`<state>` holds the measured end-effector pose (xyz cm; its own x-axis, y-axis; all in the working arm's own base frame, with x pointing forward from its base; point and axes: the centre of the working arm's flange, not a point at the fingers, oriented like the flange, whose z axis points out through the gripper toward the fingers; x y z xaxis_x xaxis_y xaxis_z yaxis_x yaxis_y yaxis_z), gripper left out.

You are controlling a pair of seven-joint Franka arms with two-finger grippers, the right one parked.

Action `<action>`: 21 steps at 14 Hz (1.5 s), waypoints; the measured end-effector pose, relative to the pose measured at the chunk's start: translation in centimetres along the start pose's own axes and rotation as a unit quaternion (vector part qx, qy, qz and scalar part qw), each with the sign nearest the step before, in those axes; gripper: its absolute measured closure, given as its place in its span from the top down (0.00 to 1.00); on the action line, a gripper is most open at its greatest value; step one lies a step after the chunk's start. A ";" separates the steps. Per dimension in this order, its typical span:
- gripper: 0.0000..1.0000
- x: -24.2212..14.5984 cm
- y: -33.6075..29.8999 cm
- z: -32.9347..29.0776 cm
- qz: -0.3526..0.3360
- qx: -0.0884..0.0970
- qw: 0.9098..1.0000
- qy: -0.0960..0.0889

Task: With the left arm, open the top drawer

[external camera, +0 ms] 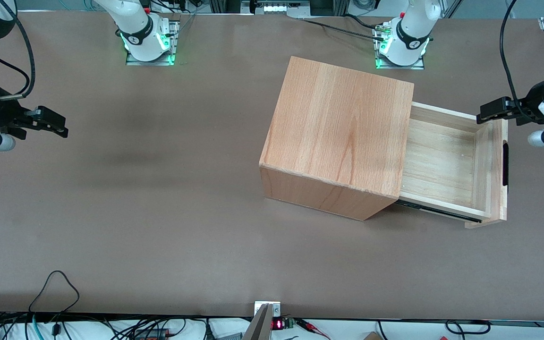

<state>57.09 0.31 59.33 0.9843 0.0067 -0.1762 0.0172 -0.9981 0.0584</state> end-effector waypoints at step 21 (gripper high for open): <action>1.00 -1.3 1.5 1.1 0.008 0.003 1.000 0.016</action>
<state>55.61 -1.22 58.52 0.9897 -0.0066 -0.1431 0.0013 -0.9985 0.0549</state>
